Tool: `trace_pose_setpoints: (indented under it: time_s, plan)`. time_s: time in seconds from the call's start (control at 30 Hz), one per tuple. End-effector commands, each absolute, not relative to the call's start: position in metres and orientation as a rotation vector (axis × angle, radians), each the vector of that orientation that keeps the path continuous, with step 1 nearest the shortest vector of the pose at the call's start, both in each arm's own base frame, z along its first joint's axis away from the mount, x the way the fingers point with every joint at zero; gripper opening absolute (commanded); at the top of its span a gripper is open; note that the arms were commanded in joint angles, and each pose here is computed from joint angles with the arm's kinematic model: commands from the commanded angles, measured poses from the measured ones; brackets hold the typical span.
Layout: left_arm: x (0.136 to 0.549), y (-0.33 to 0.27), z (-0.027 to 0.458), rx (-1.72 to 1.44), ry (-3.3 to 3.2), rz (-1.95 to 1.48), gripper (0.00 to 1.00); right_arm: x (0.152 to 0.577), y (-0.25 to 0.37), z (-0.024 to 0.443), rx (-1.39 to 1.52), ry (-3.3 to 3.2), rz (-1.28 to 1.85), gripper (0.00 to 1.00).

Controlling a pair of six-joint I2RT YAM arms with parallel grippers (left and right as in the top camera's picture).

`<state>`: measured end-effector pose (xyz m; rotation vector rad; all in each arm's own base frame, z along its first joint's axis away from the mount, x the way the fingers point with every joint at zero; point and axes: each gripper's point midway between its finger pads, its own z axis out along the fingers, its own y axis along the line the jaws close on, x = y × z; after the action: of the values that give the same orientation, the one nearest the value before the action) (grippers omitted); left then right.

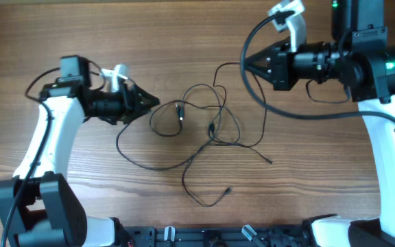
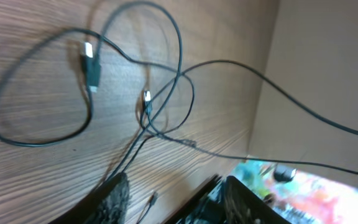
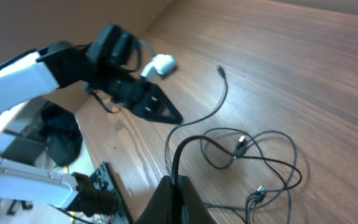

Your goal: Untangle cables

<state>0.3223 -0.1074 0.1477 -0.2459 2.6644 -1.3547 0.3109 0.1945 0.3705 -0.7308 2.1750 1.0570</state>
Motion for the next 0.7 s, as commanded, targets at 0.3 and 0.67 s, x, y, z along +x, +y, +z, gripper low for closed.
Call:
trace_pose_setpoints:
  time_s: [0.3, 0.67]
  plan:
    - [0.305, -0.22, 0.144, 0.283, 2.684, -1.24, 0.62, 0.234, 0.215, 0.529, -0.95, 1.604, 1.267, 0.04]
    - [0.297, -0.203, 0.115, 0.247, 2.834, -0.934, 0.04, 0.3, 0.183, 0.505, -0.517, 1.857, 0.964, 0.04]
